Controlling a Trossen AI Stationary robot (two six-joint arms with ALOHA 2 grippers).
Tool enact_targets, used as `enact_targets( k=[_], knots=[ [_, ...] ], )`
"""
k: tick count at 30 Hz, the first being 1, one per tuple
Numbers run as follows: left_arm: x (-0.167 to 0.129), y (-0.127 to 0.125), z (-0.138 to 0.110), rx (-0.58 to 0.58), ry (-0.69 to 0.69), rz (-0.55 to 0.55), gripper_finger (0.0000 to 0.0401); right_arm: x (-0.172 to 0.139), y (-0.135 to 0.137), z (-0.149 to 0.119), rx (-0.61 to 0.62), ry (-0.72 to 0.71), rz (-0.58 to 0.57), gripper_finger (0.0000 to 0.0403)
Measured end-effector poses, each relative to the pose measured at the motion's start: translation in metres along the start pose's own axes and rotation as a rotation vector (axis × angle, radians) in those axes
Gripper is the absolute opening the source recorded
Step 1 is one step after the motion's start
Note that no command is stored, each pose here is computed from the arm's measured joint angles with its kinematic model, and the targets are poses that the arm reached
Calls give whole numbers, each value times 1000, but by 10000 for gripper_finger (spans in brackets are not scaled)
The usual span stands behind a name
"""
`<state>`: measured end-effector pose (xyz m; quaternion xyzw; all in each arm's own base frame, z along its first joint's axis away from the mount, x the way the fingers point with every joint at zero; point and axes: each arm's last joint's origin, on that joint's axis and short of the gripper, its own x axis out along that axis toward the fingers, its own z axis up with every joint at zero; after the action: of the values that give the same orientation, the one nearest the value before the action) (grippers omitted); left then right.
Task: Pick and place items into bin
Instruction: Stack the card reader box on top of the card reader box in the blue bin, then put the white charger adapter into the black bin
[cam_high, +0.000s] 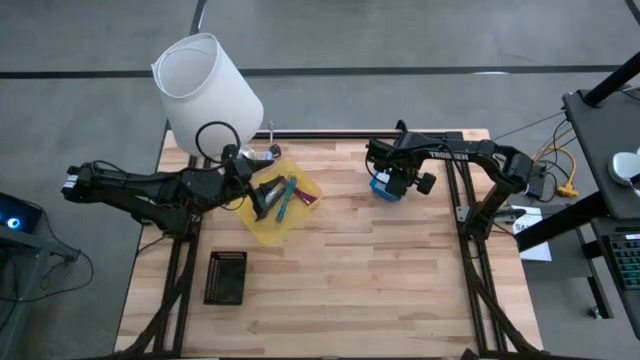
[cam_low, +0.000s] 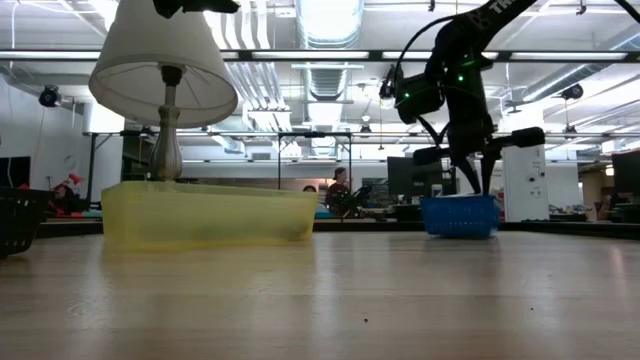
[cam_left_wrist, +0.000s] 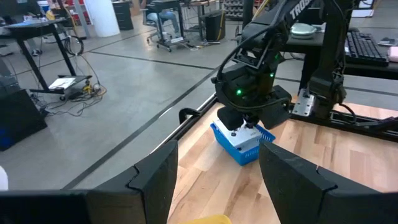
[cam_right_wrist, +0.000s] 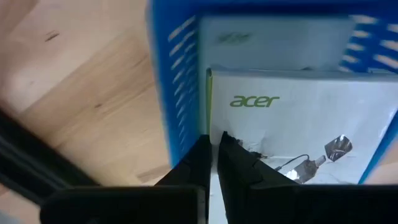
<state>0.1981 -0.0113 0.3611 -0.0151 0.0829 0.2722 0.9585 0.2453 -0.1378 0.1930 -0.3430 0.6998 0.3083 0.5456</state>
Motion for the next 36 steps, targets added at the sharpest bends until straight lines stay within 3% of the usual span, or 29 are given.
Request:
enact_targets(
  k=[7,19,29,36],
  knots=[
    [0,0,0,0,0,4,207,3,1,1,13,-6,5,27],
    [1,0,-1,5,3,15,207,-13,-7,-2,267,-22,-56,107],
    [1,0,-1,5,3,16,207,-15,-5,-1,248,-40,-29,168],
    [1,0,-1,4,3,15,207,-16,-6,-1,343,-44,-32,189]
  ],
)
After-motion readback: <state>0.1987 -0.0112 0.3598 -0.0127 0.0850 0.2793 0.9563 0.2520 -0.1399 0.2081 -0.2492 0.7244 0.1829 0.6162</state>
